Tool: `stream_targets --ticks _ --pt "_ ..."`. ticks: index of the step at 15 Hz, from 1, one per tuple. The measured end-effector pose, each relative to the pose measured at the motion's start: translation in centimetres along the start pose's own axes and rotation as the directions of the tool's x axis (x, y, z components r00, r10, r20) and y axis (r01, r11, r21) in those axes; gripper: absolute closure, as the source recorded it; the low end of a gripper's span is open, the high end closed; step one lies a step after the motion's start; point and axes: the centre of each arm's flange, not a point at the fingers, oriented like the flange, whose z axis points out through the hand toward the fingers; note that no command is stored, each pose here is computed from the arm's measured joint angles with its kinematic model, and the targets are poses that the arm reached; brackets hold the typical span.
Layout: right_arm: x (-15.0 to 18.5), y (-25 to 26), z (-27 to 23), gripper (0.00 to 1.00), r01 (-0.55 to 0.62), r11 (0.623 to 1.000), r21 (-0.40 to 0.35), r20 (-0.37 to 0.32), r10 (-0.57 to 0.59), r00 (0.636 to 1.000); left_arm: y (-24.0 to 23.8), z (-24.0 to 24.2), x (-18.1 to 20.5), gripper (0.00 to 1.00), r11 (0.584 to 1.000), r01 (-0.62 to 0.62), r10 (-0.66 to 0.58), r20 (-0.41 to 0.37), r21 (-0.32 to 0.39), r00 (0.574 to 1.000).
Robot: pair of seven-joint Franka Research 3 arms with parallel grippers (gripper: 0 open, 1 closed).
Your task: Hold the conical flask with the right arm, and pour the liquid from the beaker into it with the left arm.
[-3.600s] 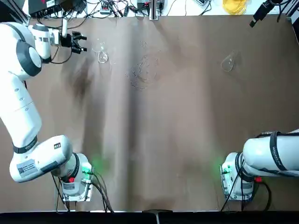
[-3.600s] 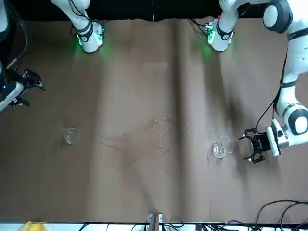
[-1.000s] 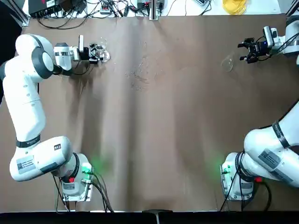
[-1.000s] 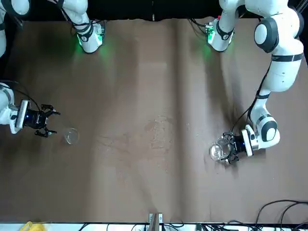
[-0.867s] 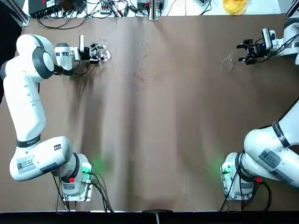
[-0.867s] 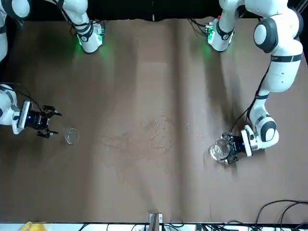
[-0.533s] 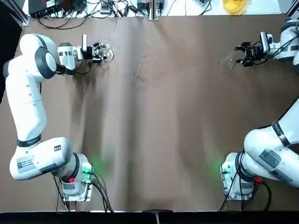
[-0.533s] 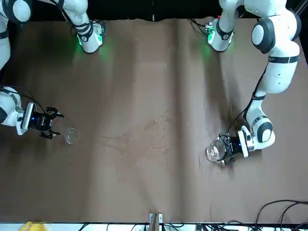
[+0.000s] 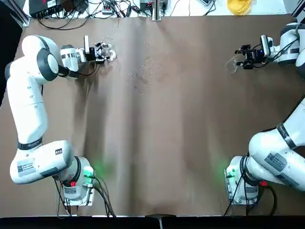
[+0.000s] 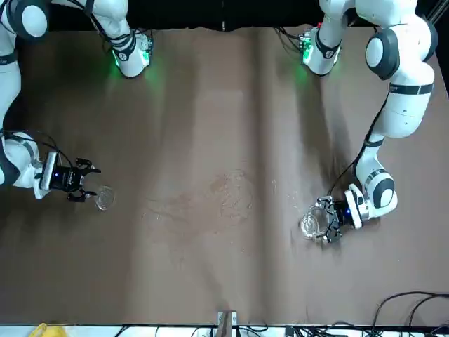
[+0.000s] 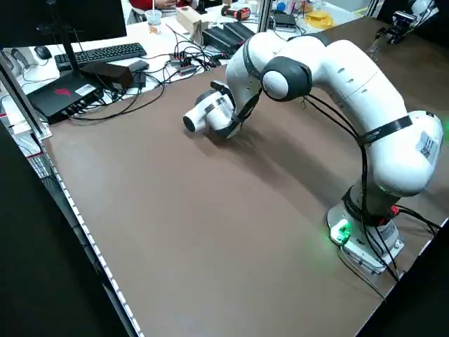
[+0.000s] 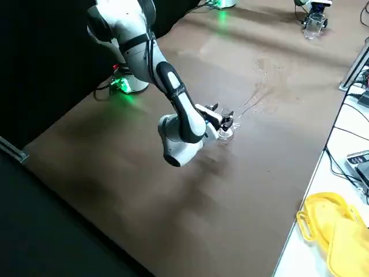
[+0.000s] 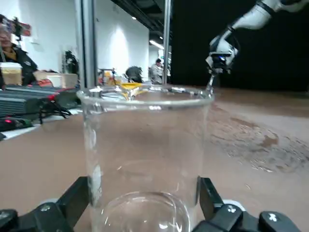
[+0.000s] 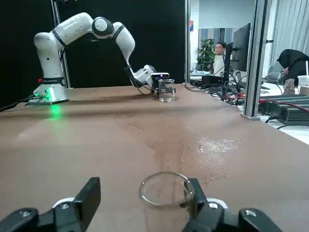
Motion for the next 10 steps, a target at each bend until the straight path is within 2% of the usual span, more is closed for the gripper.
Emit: stream_targets --ticks 1,6,7,10 --pt "-0.1 0.0 0.1 0.20 -0.001 1.000 0.001 -0.002 0.001 1.000 -0.2 0.2 0.1 0.00 1.000 0.006 -0.006 -0.020 0.024 1.000" --pt "0.4 0.7 -0.4 0.33 0.018 1.000 -0.004 0.006 -0.018 1.000 -0.1 0.9 0.1 0.00 1.000 0.009 -0.008 -0.024 0.022 1.000" --pt "0.5 1.0 -0.6 0.41 0.025 1.000 -0.006 0.010 -0.025 1.000 -0.1 1.0 0.1 0.00 1.000 0.009 -0.009 -0.025 0.022 1.000" --pt "0.7 1.6 -0.8 0.45 0.034 0.999 -0.008 0.015 -0.034 0.999 0.0 1.2 0.0 0.00 1.000 0.012 -0.012 -0.028 0.025 1.000"
